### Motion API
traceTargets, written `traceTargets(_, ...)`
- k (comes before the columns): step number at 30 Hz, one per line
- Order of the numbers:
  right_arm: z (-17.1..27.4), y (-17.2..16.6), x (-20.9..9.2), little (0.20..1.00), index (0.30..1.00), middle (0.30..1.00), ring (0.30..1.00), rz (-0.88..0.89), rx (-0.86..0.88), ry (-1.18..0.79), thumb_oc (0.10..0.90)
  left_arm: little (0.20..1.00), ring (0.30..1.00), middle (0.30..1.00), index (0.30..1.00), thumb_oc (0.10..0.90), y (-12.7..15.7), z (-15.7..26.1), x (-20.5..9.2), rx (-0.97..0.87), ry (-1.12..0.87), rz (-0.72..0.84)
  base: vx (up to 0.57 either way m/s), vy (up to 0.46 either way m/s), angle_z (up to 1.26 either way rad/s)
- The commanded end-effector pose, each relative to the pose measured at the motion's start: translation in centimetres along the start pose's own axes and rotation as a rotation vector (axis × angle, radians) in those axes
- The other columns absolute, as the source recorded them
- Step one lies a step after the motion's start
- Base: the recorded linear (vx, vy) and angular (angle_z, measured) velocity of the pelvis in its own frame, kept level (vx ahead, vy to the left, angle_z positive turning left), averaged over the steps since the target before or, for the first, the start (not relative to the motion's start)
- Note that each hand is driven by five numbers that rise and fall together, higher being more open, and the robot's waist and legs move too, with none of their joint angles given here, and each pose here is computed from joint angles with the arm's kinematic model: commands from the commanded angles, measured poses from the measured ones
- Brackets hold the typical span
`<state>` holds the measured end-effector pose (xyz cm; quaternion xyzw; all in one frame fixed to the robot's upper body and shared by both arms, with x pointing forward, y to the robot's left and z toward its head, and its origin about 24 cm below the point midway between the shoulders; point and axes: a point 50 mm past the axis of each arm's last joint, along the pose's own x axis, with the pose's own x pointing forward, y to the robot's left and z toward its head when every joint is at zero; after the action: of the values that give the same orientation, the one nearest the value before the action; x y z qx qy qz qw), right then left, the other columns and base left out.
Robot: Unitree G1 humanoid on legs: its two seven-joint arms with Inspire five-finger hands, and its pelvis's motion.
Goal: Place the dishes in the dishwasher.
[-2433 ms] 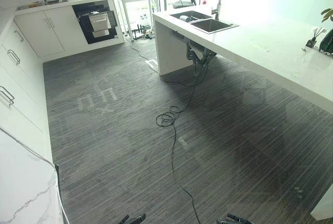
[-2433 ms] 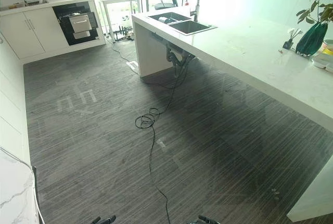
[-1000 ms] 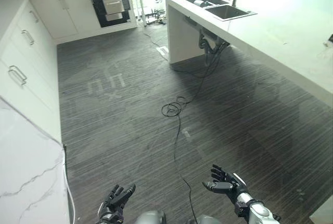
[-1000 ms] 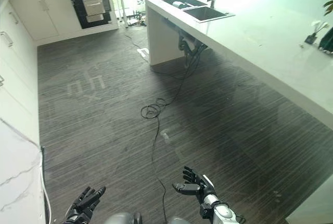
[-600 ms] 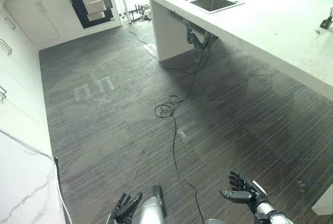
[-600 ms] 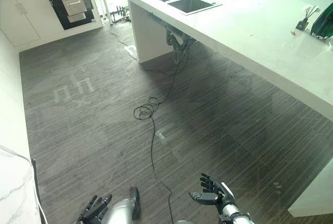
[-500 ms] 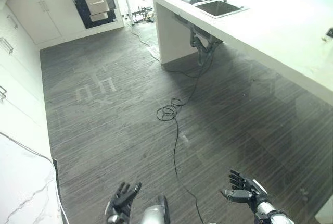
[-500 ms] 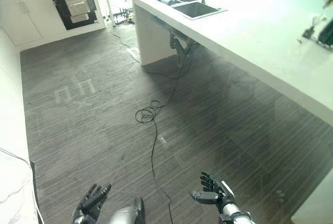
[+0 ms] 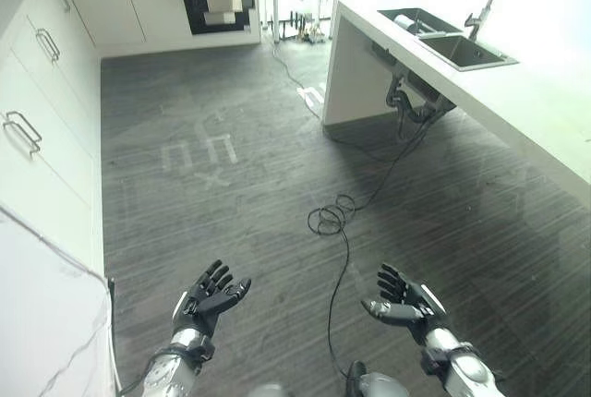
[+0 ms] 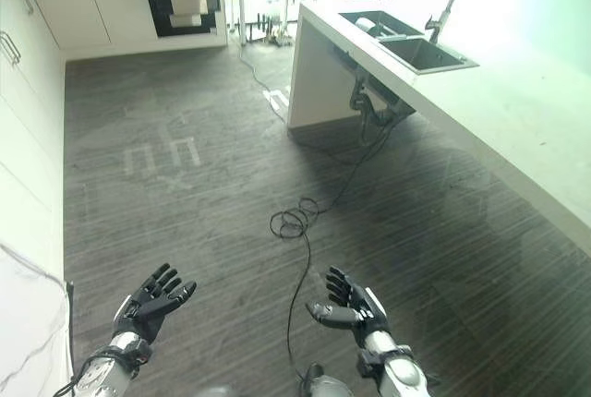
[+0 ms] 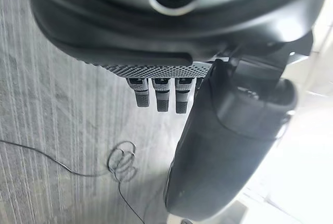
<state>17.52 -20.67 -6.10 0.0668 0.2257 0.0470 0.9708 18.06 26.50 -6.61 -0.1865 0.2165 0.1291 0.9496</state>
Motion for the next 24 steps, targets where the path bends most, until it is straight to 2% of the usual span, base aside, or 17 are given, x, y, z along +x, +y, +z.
traceTargets(1, 5.4, -0.7, 0.4, 0.900, 0.900, 0.900, 0.900, 0.034, -0.027, -0.255, 0.800, 0.900, 0.900, 0.900, 0.900, 0.800, -3.7, 3.2, 0.5, -0.038, -0.144, -0.234, 0.43, -0.204, 0.37)
traceTargets(5, 7.9, 0.2, 0.5, 0.900, 0.900, 0.900, 0.900, 0.082, -0.066, -0.346, 0.800, 0.900, 0.900, 0.900, 0.900, 0.800, -4.9, 5.3, -0.5, -0.056, -0.263, -0.273, 0.42, -0.301, 0.63)
traceTargets(9, 10.4, 0.5, 0.1, 0.900, 0.900, 0.900, 0.900, 0.123, -0.146, -0.422, 0.800, 0.900, 0.900, 0.900, 0.900, 0.800, -5.6, 7.1, -1.3, -0.021, -0.353, -0.297, 0.33, -0.232, -0.03)
traceTargets(11, 11.4, 0.3, -0.4, 0.900, 0.900, 0.900, 0.900, 0.152, -0.221, -0.455, 0.800, 0.900, 0.900, 0.900, 0.900, 0.800, -6.0, 8.1, -1.8, 0.090, -0.437, -0.289, 0.35, -0.264, -0.23)
traceTargets(16, 12.3, 0.0, -1.2, 0.900, 0.900, 0.900, 0.900, 0.187, -0.298, -0.478, 0.800, 0.900, 0.900, 0.900, 0.900, 0.800, -6.5, 9.3, -2.8, 0.168, -0.528, -0.334, 0.18, -0.166, -0.31)
traceTargets(19, 12.9, 0.1, -1.1, 0.900, 0.900, 0.900, 0.900, 0.199, -0.266, -0.500, 0.800, 0.900, 0.900, 0.900, 0.900, 0.800, -6.2, 9.5, -3.1, 0.156, -0.525, -0.330, 0.25, 0.068, -0.23)
traceTargets(24, 13.4, 0.3, -1.7, 0.900, 0.900, 0.900, 0.900, 0.194, -0.276, -0.533, 0.800, 0.900, 0.900, 0.900, 0.900, 0.800, -5.2, 8.8, -3.9, 0.225, -0.529, -0.312, 0.36, 0.333, -0.10)
